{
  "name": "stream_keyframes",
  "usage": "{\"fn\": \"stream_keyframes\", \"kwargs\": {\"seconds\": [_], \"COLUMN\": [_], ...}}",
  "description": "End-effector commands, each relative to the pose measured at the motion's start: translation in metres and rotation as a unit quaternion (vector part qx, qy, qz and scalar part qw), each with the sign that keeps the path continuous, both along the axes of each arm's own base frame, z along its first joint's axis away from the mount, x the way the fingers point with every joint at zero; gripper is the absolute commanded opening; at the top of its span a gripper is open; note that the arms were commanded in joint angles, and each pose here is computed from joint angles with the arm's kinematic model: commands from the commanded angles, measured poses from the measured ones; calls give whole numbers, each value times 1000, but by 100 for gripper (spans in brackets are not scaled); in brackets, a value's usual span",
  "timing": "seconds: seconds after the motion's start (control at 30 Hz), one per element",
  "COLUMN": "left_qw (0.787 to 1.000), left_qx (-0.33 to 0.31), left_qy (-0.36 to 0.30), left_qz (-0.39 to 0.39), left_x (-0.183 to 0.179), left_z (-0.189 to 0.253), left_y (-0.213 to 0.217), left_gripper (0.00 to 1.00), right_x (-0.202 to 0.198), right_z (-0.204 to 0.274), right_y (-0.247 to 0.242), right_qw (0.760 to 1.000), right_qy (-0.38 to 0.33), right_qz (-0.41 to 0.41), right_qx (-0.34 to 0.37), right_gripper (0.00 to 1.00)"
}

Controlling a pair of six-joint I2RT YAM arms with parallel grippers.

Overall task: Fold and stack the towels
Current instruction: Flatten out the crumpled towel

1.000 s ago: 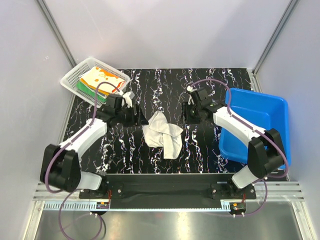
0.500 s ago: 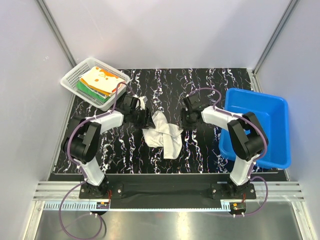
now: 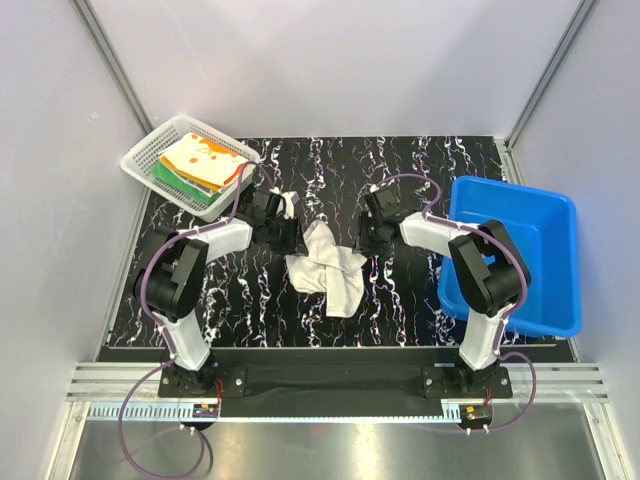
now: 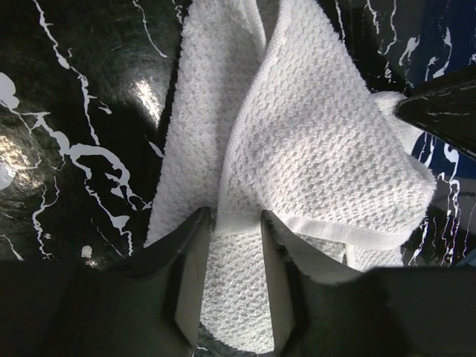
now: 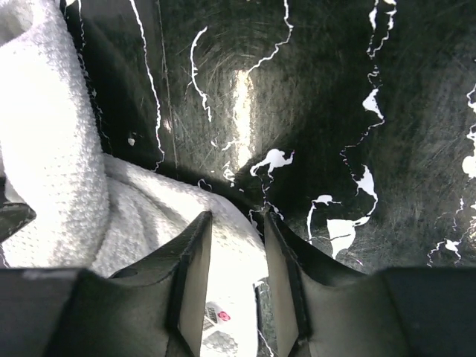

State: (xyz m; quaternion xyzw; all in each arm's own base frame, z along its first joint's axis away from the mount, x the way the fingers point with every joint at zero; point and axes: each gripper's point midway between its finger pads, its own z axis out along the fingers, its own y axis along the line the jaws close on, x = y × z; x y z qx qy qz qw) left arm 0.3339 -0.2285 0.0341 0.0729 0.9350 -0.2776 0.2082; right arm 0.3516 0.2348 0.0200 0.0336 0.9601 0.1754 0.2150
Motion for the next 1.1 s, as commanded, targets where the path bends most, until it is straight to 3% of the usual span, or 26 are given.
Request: {"fn": "stream_keyframes", "kwargs": {"seconds": [0.0,0.17,0.37,0.63,0.97,1.07], "left_qw": [1000,1000,1000,1000,1000,1000], "left_qx": [-3,-14,-16,-16,-12,-14], "left_qy": [-28,-20,-11,-5,-1,0], "left_qz": [-7,-9,-6,-2,-2,-5], "left_x": [13,11,7,4,2,1], "left_z": [9,10,9,11,6,6], "left_y": [-7,-11,-11,-10,-8,-10], "left_gripper": [32,22,0,0,0,0], "right_x": [-6,-17,-31,-45,-41,-38], "right_z": [-13,-8,-11,-9,-19,-18], "right_y": [-3,-17,-26,-34,-31,-31], "right_qw": [1000,999,998,997,999,999], "right_qy": [24,30,43,43,26,17], "right_qz": [-14,-34,-37,-52,-37,-29], "right_qx": [1,-20,-30,-28,-18,-20], "right_gripper": [41,42,42,45,33,21]}}
